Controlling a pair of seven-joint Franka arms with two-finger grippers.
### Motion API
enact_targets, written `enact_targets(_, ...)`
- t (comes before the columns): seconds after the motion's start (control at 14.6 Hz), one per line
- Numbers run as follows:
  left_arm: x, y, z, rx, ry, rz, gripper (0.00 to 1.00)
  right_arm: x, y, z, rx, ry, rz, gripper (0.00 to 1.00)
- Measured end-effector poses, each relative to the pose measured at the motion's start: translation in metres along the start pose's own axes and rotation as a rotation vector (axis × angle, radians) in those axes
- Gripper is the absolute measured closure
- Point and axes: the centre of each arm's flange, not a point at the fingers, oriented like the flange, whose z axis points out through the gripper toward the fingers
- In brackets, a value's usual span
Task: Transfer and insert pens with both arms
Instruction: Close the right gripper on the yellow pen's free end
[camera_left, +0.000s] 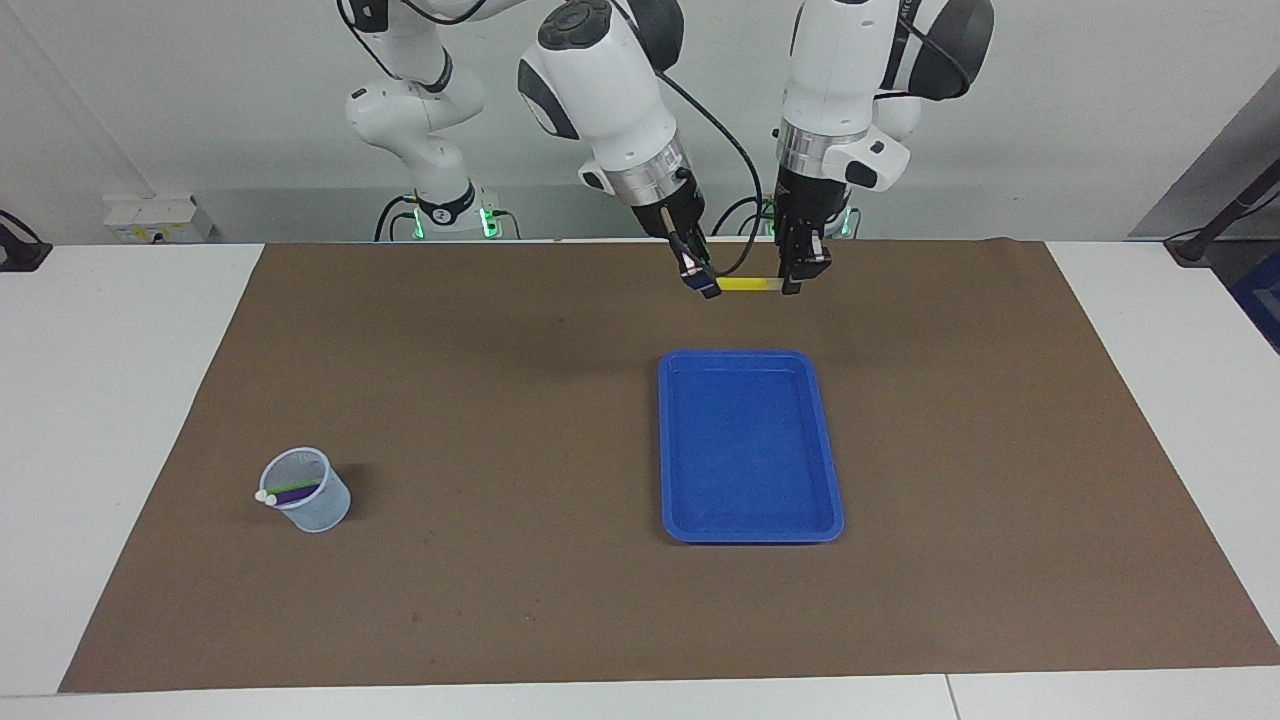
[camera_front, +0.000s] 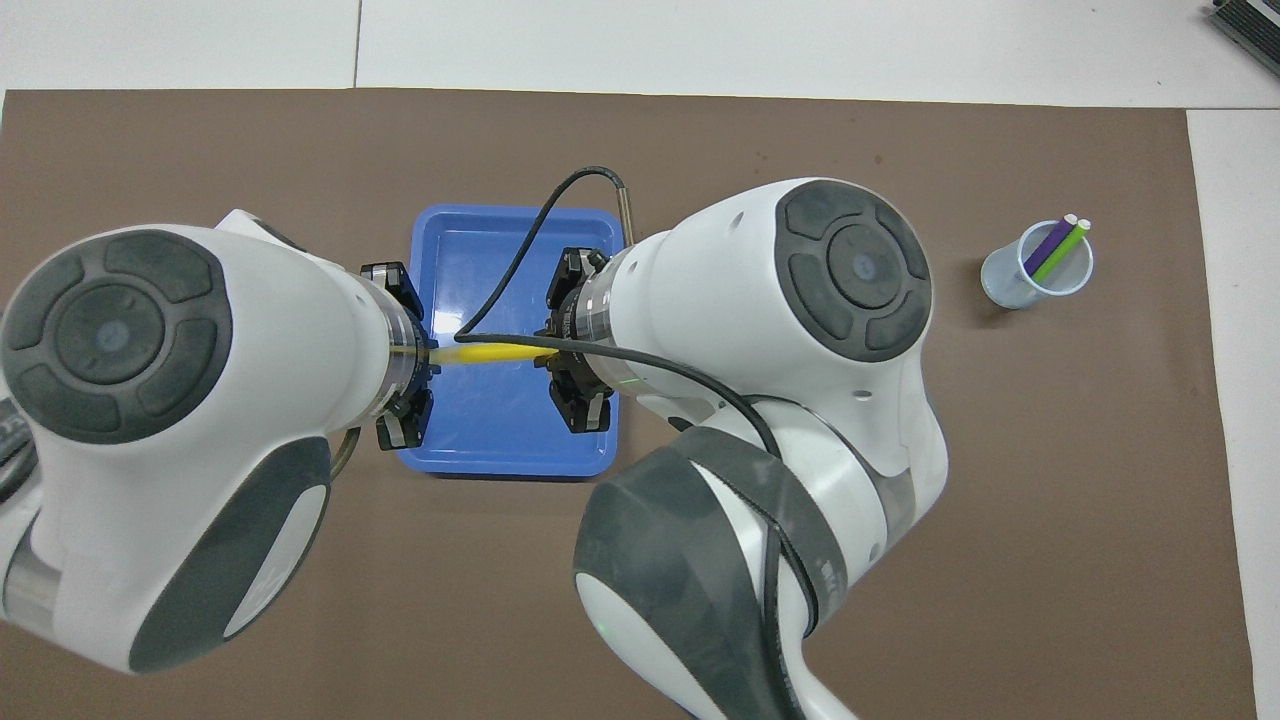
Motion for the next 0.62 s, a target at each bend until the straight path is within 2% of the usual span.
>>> enact_targets(0.48,0.0,0.0001,-0.0001,-0.001,0.0,0.0,0.83,-0.0001,0.0,0.0,0.0,0.0,0.0,0.82)
enact_targets(0.62,0.0,0.0002,-0.0002,-0.002,-0.001,0.0,0.68,0.0001,-0.0005,-0.0004,0.003,-0.001,0.001,0.82)
